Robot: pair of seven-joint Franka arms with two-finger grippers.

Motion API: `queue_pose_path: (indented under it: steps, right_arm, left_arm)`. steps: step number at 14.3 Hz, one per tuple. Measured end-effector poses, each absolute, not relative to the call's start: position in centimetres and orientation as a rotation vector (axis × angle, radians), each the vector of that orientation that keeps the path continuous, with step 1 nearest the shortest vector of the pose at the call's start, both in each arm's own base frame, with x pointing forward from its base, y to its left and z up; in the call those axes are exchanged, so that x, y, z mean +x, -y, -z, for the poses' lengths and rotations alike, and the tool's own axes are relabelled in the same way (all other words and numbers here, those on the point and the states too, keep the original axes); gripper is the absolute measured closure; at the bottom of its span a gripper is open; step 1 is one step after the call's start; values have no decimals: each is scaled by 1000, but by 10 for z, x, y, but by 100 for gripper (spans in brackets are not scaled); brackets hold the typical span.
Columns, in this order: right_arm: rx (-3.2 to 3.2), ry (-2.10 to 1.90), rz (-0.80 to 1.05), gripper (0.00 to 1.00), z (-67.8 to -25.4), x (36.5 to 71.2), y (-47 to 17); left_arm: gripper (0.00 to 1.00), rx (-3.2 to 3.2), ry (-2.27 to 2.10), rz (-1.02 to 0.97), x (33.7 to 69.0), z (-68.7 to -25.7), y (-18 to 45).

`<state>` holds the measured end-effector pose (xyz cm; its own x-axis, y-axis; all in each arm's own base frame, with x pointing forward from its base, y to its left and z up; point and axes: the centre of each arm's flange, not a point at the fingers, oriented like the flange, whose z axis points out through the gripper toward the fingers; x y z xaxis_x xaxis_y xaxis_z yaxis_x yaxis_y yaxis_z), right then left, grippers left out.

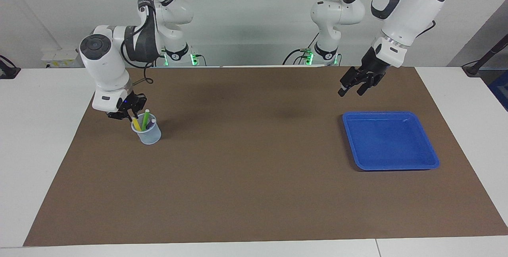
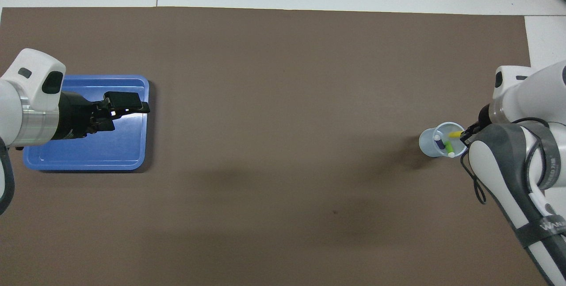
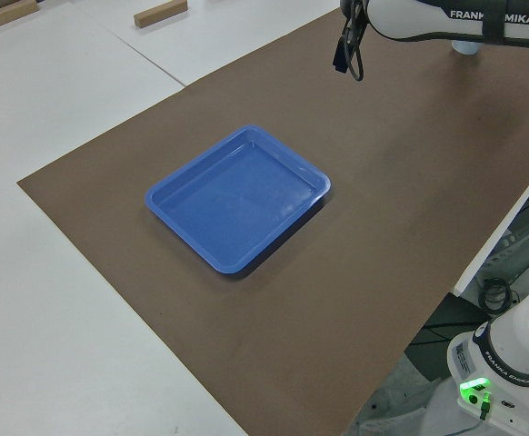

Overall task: Right arm passes pens to left for tray arrangement
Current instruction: 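Lift the yellow pen out of the clear cup with the right gripper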

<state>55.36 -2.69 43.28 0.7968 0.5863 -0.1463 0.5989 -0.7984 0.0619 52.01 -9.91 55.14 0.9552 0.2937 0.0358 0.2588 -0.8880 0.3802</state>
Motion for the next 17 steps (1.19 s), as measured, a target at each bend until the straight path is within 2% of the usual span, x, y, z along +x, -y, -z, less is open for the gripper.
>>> queue_pose_path:
  steps: [3, 7, 11, 14, 17]
  right_arm:
    - [2879, -954, 202, 81, -459, 557, 21]
    - [2942, -949, 221, 81, -515, 556, 7]
    - [3070, -986, 165, 81, -564, 550, -17]
    - [3279, -836, 76, 81, -583, 546, -37]
    - [3436, -582, 85, 81, -588, 545, -83]
  left_arm:
    - [0, 2676, -438, -113, 517, -545, 100]
    - [0, 2596, -506, -92, 513, -530, 98]
    - [0, 2502, -579, -41, 512, -523, 101]
    - [0, 2454, -636, -10, 510, -525, 108]
    - [0, 2391, -668, 28, 508, -526, 119]
